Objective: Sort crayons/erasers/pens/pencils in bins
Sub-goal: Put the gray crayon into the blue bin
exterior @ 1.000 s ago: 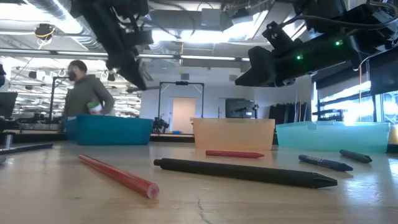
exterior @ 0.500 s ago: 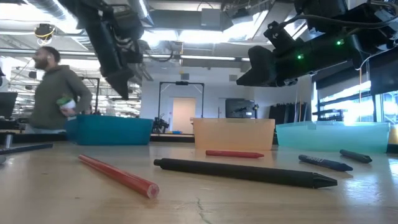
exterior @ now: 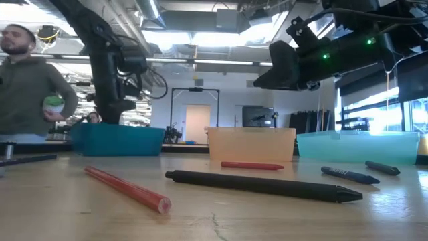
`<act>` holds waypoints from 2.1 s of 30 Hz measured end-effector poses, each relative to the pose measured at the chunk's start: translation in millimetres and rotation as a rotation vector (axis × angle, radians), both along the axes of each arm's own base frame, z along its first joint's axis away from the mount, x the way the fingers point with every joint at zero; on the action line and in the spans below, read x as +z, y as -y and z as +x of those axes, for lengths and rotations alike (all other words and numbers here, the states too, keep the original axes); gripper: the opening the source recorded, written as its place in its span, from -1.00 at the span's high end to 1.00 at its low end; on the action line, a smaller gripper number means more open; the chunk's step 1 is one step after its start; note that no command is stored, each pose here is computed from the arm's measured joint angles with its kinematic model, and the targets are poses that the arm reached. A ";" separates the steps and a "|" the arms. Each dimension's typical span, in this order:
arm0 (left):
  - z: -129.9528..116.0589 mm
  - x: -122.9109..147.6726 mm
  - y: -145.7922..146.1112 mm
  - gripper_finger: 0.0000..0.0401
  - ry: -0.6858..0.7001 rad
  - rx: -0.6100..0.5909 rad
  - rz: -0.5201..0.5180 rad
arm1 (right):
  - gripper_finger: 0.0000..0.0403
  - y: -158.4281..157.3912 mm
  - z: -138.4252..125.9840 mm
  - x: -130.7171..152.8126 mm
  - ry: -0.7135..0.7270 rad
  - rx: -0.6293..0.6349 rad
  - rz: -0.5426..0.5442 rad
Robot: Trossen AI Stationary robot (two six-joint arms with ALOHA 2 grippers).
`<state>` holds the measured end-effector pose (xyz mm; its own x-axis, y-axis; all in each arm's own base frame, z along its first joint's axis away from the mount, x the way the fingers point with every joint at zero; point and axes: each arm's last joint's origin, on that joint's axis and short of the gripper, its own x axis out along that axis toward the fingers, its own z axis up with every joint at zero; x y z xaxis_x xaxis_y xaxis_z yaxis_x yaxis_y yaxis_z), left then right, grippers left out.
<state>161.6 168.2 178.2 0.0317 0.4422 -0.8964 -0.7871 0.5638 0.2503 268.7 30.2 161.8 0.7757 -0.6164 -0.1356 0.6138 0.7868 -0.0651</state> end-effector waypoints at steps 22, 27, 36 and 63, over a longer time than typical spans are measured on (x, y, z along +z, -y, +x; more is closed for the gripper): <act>5.9 -28.1 -11.7 0.45 -0.099 -0.010 -0.091 | 0.31 -8.1 -1.9 0.1 -0.012 -0.003 -0.024; 7.8 11.1 -3.7 0.46 -0.082 -0.033 -0.070 | 0.31 -7.9 -2.0 -0.1 -0.015 -0.006 -0.026; 24.1 62.1 84.6 0.47 0.067 -0.393 -0.168 | 0.31 -7.9 -2.0 -0.2 -0.016 -0.007 -0.027; 63.7 -39.8 311.1 0.47 0.039 -1.480 -0.336 | 0.31 -8.6 -1.8 -2.4 -0.039 0.027 -0.022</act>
<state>225.3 -142.9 138.4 0.2755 -0.2264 -0.9343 0.5184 0.8534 -0.0539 267.0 38.8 159.5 0.7866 -0.5983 -0.1528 0.5888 0.8012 -0.1062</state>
